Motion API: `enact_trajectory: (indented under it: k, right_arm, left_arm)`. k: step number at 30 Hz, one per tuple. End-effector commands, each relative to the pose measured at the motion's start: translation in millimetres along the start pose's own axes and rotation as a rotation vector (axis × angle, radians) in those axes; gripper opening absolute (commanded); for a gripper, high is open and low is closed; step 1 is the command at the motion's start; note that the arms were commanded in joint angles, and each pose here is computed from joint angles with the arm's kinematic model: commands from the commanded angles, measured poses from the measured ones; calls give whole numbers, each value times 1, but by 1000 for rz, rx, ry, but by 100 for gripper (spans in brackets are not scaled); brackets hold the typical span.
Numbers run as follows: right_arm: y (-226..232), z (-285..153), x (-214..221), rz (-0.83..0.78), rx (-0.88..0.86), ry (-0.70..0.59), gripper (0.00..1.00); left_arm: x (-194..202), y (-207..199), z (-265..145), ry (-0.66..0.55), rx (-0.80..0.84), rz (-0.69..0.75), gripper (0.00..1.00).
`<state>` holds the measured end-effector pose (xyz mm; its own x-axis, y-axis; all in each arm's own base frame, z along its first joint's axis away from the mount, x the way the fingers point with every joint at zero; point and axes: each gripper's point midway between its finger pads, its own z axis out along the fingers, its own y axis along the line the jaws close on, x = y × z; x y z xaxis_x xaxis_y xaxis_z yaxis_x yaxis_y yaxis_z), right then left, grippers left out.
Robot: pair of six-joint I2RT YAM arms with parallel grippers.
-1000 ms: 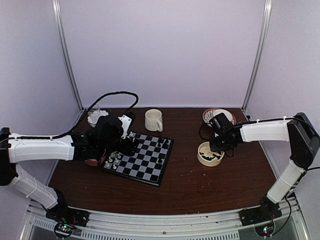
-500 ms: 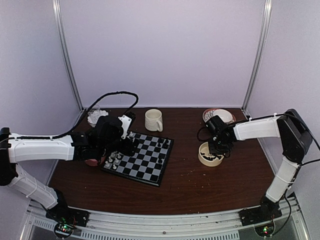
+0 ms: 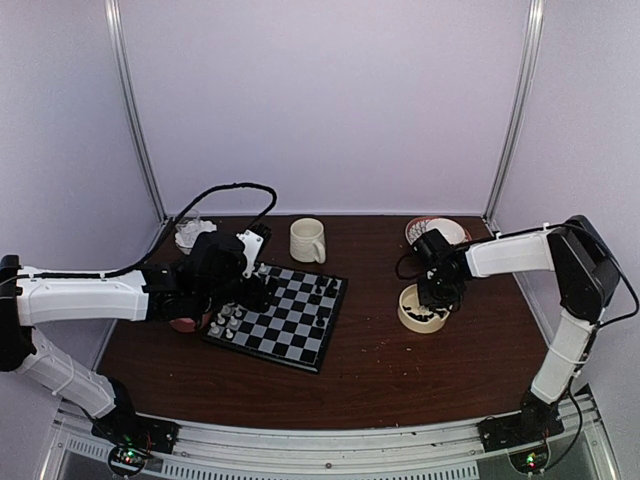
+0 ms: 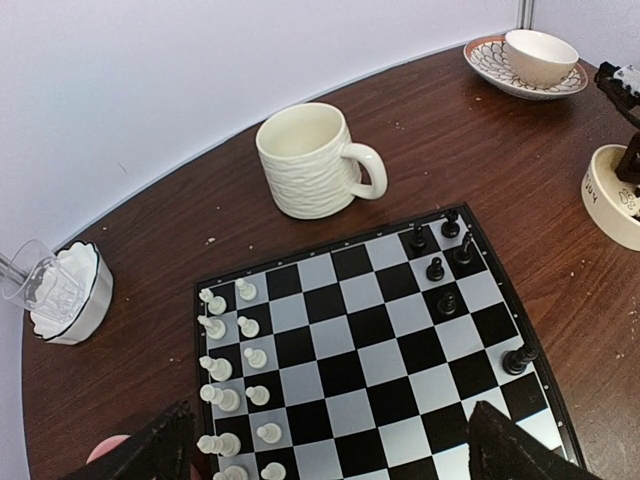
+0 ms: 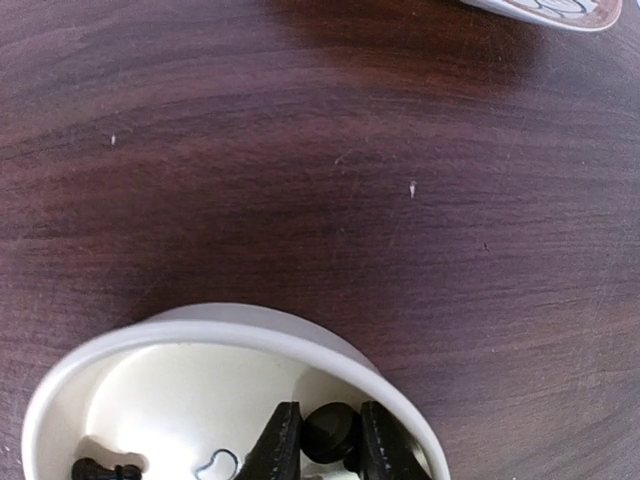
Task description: Set up the chess pieces on the board
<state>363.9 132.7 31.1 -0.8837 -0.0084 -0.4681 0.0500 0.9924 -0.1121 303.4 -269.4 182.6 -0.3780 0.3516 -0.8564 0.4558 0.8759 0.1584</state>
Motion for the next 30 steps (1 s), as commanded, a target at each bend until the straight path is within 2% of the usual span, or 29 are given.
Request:
enact_trajectory:
  k: [1,5,12,21,25,30]
  right_arm:
    - [6,10,2,9,-35,33,16]
    - [16,2,-5,19,-110,6,8]
    - [23,-41,-23,43,-272,-175,9]
    - [42,-81,-30,43,-489,-303,5]
    - [52,-108,-33,65,-626,-380,6]
    - [64,-146,-40,138,-806,-448,7]
  left_arm:
    - [-12,3,0,-28,-9,-12,95]
    - [-12,3,-1,-26,-9,-11,94]
    - [-18,-1,-9,-43,33,-33,94]
    - [-21,-30,-15,-54,213,-19,91]
    - [-21,-50,-18,-75,324,-8,88]
    - [-35,-70,-24,-149,433,-31,83]
